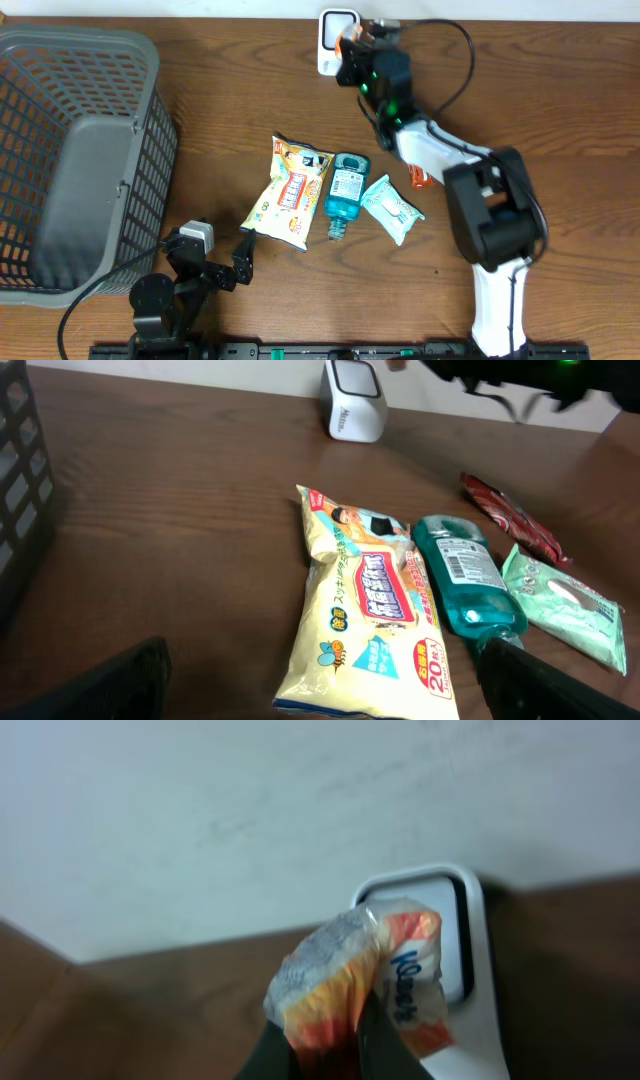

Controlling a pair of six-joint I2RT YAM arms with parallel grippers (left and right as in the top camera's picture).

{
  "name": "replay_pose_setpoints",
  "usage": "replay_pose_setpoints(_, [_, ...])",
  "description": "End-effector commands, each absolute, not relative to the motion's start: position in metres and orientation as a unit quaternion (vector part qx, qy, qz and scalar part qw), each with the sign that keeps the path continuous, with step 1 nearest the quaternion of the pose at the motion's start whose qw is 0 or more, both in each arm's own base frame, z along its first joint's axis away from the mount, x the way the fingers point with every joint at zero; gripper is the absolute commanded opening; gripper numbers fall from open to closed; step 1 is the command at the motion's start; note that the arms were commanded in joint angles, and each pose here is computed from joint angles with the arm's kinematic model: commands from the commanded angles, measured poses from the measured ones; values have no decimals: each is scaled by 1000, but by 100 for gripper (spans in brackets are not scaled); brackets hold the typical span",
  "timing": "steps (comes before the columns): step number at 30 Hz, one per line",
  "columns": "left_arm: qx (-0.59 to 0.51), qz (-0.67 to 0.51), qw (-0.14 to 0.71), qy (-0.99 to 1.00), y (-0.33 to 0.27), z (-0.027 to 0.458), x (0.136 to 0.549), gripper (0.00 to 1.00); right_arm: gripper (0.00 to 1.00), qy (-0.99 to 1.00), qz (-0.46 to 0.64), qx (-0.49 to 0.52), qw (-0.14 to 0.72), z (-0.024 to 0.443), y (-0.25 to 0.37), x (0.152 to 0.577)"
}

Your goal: Scan the item barcode

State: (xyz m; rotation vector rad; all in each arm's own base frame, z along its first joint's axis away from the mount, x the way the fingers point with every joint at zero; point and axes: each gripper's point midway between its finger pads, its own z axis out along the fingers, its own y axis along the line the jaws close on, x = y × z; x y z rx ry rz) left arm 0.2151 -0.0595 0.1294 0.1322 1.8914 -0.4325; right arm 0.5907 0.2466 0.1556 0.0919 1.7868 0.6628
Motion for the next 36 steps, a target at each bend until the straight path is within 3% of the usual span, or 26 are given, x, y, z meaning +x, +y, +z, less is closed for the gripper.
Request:
replay_pose_setpoints(1, [56, -176, 552, 813, -58, 119, 214, 98, 1, 751, 239, 18, 615, 163, 253, 623])
replay_pose_setpoints(8, [56, -176, 552, 813, -58, 119, 214, 98, 1, 753, 225, 22, 618, 149, 263, 657])
replay_pose_setpoints(14, [56, -176, 552, 813, -58, 119, 214, 98, 1, 759, 203, 23, 619, 143, 258, 659])
replay_pose_setpoints(22, [56, -176, 552, 813, -58, 119, 214, 98, 1, 784, 168, 21, 597, 174, 244, 649])
replay_pose_setpoints(31, [56, -176, 552, 813, -58, 119, 214, 98, 1, 778, -172, 208, 567, 252, 81, 587])
replay_pose_setpoints(36, [56, -176, 552, 813, -58, 119, 214, 98, 1, 767, -307, 241, 509, 270, -8, 552])
